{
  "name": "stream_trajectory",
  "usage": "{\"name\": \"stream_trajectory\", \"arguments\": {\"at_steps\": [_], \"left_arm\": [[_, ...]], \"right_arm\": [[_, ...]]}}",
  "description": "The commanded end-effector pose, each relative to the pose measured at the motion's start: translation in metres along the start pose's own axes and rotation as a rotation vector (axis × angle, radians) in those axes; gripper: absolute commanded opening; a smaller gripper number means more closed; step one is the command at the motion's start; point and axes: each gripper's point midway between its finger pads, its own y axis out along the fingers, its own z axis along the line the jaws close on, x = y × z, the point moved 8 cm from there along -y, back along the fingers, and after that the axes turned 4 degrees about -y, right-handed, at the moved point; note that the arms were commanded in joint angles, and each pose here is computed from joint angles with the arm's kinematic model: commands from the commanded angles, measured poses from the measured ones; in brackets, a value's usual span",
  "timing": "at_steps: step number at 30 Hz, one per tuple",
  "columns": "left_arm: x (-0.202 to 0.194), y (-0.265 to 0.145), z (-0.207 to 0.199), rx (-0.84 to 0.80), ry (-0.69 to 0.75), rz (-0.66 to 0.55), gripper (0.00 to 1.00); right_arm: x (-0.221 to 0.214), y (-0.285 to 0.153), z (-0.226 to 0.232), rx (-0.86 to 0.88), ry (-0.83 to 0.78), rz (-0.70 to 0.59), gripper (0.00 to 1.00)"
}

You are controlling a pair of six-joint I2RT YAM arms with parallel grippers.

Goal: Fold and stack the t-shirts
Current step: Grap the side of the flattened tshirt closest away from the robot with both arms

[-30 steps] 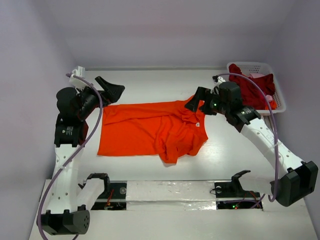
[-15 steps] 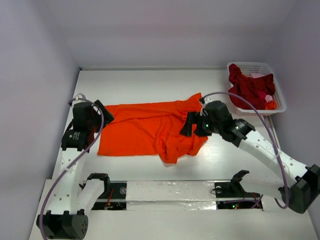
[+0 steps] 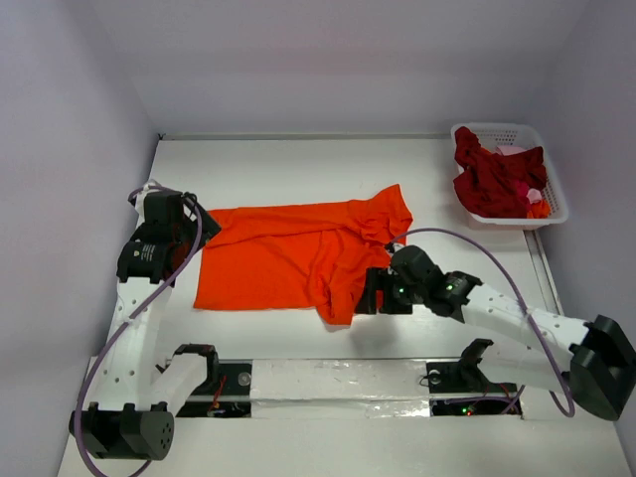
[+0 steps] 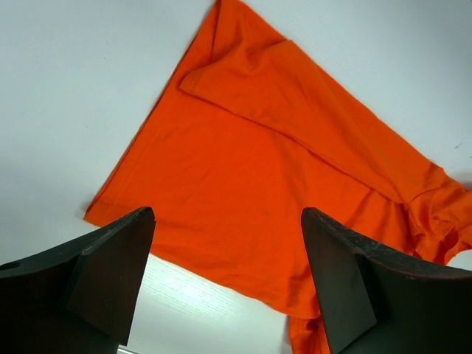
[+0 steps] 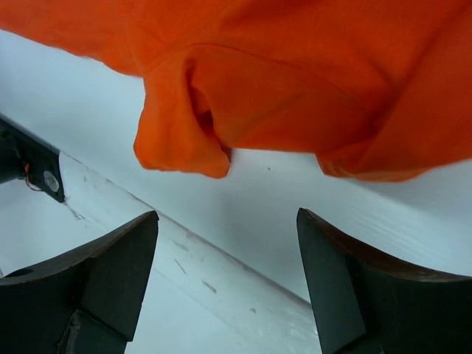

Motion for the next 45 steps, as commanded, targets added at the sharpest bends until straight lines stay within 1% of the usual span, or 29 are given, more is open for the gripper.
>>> {"name": "stream_trajectory", "arguments": {"at_steps": [1, 2, 6, 10, 23, 34, 43, 45], "left_arm": [[0.013, -0.015, -0.011, -0.033, 0.005, -0.045, 0.78], [0.012, -0.015, -0.01, -0.028, 0.004, -0.042, 0.78], [0.011, -0.016, -0.01, -0.024, 0.012, -0.043, 0.78], [0.017, -0.021, -0.013, -0.023, 0.02, -0.06, 0.78], [0.027, -0.025, -0.021, -0.021, 0.027, -0.088, 0.79], [0.043, -0.032, -0.028, -0.002, 0.031, -0.133, 0.79], [0.045, -0.033, -0.03, -0.01, 0.031, -0.134, 0.8], [0.045, -0.033, -0.03, -0.01, 0.031, -0.136, 0.8]], "right_arm": [[0.01, 0.019, 0.025, 0.143, 0.005, -0.085, 0.81], [0.005, 0.028, 0.027, 0.136, -0.003, -0.061, 0.79], [0.001, 0.048, 0.038, 0.191, -0.005, -0.06, 0.76], [-0.005, 0.055, 0.041, 0.218, 0.015, -0.05, 0.76], [-0.006, 0.045, 0.034, 0.179, 0.054, -0.092, 0.73], [-0.018, 0.065, 0.015, 0.054, 0.097, -0.035, 0.72], [-0.022, 0.059, 0.01, 0.017, 0.107, -0.028, 0.71], [-0.023, 0.057, 0.009, 0.017, 0.111, -0.03, 0.68]]}}
